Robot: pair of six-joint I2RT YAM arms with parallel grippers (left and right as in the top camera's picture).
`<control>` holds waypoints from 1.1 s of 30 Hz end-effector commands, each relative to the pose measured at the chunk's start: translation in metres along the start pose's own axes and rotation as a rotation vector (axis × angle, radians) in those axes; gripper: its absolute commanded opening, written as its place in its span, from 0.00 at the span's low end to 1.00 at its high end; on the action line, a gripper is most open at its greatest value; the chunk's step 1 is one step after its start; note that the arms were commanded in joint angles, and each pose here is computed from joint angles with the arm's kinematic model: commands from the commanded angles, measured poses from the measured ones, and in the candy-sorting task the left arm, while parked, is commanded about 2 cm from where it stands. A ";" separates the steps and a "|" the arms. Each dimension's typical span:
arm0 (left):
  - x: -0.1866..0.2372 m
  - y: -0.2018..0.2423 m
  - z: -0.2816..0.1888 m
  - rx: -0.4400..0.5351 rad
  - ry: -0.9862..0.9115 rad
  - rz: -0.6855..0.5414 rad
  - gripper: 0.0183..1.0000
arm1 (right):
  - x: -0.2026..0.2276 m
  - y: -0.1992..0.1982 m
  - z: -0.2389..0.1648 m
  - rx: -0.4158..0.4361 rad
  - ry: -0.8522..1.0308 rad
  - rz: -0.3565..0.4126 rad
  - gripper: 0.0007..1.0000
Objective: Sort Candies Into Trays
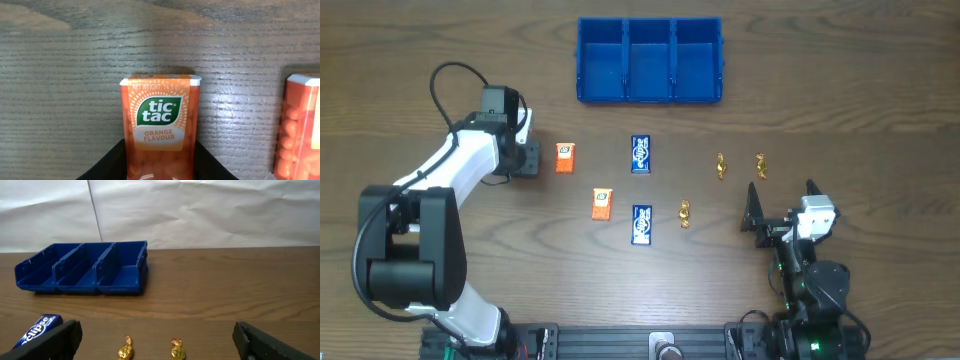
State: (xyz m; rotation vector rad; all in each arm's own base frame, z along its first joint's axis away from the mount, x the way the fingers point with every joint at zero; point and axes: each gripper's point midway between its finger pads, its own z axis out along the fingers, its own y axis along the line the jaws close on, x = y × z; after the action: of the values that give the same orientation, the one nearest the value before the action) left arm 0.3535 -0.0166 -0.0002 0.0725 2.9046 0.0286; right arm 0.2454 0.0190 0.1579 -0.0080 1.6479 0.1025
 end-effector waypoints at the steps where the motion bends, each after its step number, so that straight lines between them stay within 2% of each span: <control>1: -0.006 -0.003 0.002 0.021 -0.012 -0.012 0.32 | 0.001 0.001 0.000 -0.008 0.000 -0.010 1.00; 6: -0.013 -0.003 -0.003 0.026 -0.037 -0.055 0.29 | 0.001 0.001 0.000 -0.008 0.000 -0.010 1.00; 9: -0.028 -0.007 -0.024 0.033 -0.092 -0.091 0.26 | 0.001 0.001 0.000 -0.008 0.000 -0.010 1.00; 17: -0.084 -0.032 -0.145 0.026 -0.394 -0.166 0.26 | 0.001 0.001 0.000 -0.008 0.000 -0.010 1.00; 23: -0.127 -0.077 -0.220 0.014 -0.559 -0.126 0.25 | 0.001 0.001 0.000 -0.008 0.000 -0.010 1.00; 28: -0.165 -0.112 -0.233 0.027 -0.551 -0.085 0.25 | 0.001 0.001 0.000 -0.008 0.000 -0.010 1.00; 33: -0.196 -0.137 -0.213 0.033 -0.510 -0.068 0.25 | 0.001 0.001 0.000 -0.008 0.000 -0.010 1.00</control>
State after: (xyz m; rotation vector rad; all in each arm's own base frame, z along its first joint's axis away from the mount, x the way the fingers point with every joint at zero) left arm 0.4651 -0.1556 0.2631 0.0110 2.3766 -0.0659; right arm 0.2454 0.0190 0.1579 -0.0080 1.6479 0.1025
